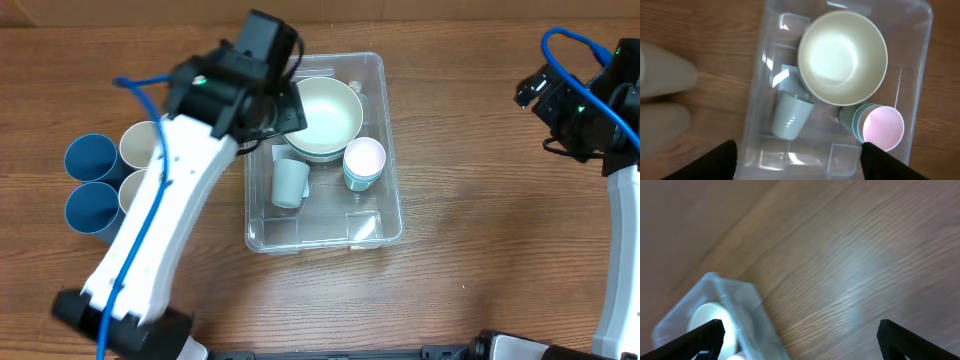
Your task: Pack container
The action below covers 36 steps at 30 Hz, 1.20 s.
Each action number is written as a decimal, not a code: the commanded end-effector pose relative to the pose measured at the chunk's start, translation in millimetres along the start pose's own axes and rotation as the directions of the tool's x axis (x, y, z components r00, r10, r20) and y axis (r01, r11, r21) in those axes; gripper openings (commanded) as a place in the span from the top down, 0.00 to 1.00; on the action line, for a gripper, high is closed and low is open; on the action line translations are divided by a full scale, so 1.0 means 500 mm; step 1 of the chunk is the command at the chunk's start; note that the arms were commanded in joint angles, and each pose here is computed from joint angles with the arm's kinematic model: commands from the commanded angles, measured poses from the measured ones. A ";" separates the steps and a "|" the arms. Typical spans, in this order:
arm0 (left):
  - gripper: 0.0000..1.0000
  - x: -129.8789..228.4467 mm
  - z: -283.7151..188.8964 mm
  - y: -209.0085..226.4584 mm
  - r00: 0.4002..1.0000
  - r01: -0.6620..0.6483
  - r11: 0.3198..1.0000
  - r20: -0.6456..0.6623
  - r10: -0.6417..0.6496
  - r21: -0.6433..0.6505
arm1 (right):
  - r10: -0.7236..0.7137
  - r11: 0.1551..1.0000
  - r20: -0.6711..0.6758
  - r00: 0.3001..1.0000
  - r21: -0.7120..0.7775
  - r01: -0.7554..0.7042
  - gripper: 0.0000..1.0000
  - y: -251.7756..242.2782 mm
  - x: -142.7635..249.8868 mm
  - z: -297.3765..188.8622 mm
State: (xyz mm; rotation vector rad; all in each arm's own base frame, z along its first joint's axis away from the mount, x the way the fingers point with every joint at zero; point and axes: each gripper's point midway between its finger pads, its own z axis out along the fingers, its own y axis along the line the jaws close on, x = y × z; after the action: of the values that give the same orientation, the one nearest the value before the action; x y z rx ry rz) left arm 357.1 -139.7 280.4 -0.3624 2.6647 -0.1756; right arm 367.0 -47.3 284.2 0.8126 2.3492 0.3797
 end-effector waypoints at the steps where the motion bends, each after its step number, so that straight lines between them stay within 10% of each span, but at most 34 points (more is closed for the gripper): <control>1: 0.21 -0.042 -0.098 0.074 0.992 0.031 0.999 0.125 -0.027 -0.029 | -0.099 0.972 -0.081 0.992 -0.222 0.079 0.02 0.079 0.032 -0.013; 4: 0.20 -0.046 -0.147 0.134 0.984 0.083 0.996 0.162 -0.076 -0.041 | -0.305 0.912 -0.123 0.944 -0.324 0.253 0.05 0.128 0.094 -0.018; 6: 0.01 -0.052 -0.184 0.181 0.972 0.131 0.990 0.204 -0.118 -0.048 | -0.481 0.833 -0.164 0.861 -0.391 0.391 0.07 0.176 0.178 -0.022; 19: 0.00 -0.051 -0.213 0.250 0.953 0.217 0.973 0.234 -0.193 -0.084 | -0.943 0.323 -0.199 0.265 -0.364 0.874 0.17 0.313 0.555 0.052; 27: 0.00 -0.042 -0.211 0.255 0.958 0.215 0.972 0.216 -0.191 -0.097 | -0.970 0.211 -0.213 0.114 -0.520 0.828 0.28 0.335 0.664 0.143; 36: 0.00 -0.042 -0.211 0.254 0.958 0.215 0.972 0.216 -0.191 -0.097 | -0.991 0.129 -0.049 0.126 -0.619 0.775 0.23 0.409 0.685 0.137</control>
State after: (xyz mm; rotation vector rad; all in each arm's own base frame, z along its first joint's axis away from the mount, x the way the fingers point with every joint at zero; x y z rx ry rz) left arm 298.2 -9.0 356.9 -0.6725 2.4480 -0.0592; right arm 291.0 324.3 156.3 -1.2072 2.5030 0.4817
